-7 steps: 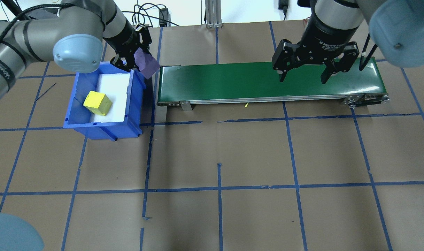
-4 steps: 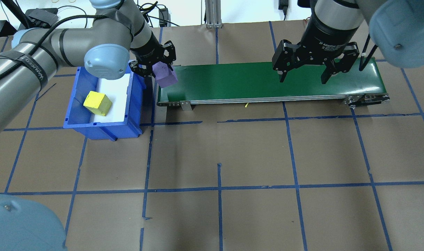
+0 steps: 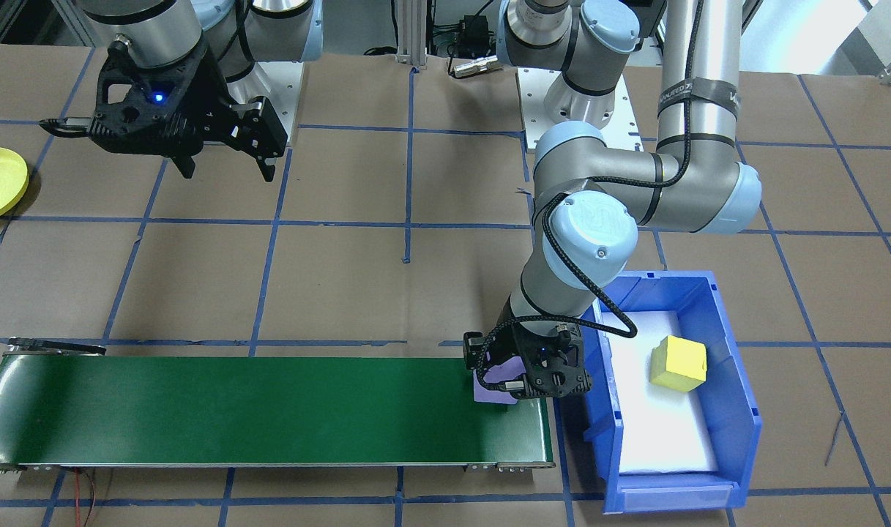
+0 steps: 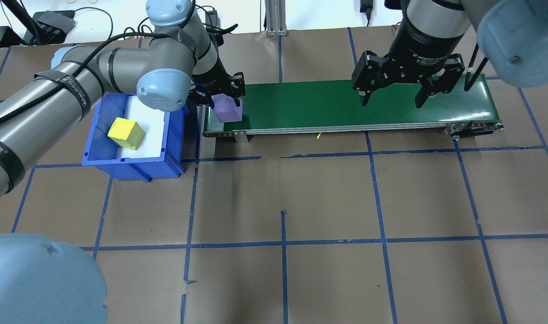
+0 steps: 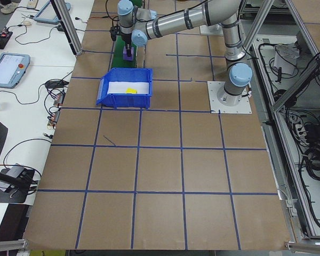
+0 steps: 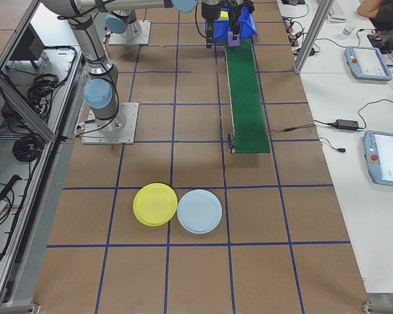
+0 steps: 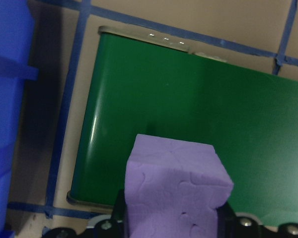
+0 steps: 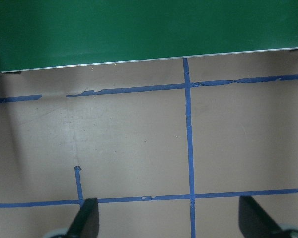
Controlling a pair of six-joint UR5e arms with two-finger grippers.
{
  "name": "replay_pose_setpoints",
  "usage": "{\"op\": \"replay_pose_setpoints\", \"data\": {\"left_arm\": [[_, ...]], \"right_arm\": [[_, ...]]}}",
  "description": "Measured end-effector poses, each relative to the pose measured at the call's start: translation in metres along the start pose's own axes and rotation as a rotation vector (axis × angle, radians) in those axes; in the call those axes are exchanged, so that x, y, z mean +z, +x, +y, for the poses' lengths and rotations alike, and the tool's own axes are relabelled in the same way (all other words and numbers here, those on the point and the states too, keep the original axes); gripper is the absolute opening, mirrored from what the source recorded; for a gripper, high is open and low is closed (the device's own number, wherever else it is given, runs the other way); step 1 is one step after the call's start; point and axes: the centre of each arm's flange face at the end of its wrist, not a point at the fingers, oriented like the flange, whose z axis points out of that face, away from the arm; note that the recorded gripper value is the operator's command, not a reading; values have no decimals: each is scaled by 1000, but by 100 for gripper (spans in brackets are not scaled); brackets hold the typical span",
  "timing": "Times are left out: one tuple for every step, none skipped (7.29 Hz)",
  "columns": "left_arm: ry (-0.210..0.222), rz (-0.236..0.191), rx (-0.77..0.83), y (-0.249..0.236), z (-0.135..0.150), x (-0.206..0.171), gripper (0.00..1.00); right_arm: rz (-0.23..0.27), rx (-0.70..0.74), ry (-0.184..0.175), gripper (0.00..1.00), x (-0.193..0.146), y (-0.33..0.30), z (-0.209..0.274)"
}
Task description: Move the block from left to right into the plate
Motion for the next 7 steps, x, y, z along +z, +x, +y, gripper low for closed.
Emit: {"op": "replay_pose_setpoints", "data": {"left_arm": [[9, 1, 15, 1, -2, -2, 89], [28, 5, 18, 3, -6, -10, 92], [49, -6, 17, 3, -8, -23, 92], [66, -44, 5, -2, -4, -41, 92], [57, -84, -41, -18, 1, -58, 94], [27, -113, -132, -50, 2, -71, 97], [-3, -130, -266, -94, 1, -79, 99]], "right_arm": [[0, 0, 0, 100, 0, 0, 0], [0, 0, -1, 100, 0, 0, 0], [0, 0, -1, 100, 0, 0, 0], [0, 0, 0, 100, 0, 0, 0], [0, 0, 1, 100, -1, 0, 0], [0, 0, 1, 100, -1, 0, 0], [0, 0, 2, 100, 0, 0, 0]]}}
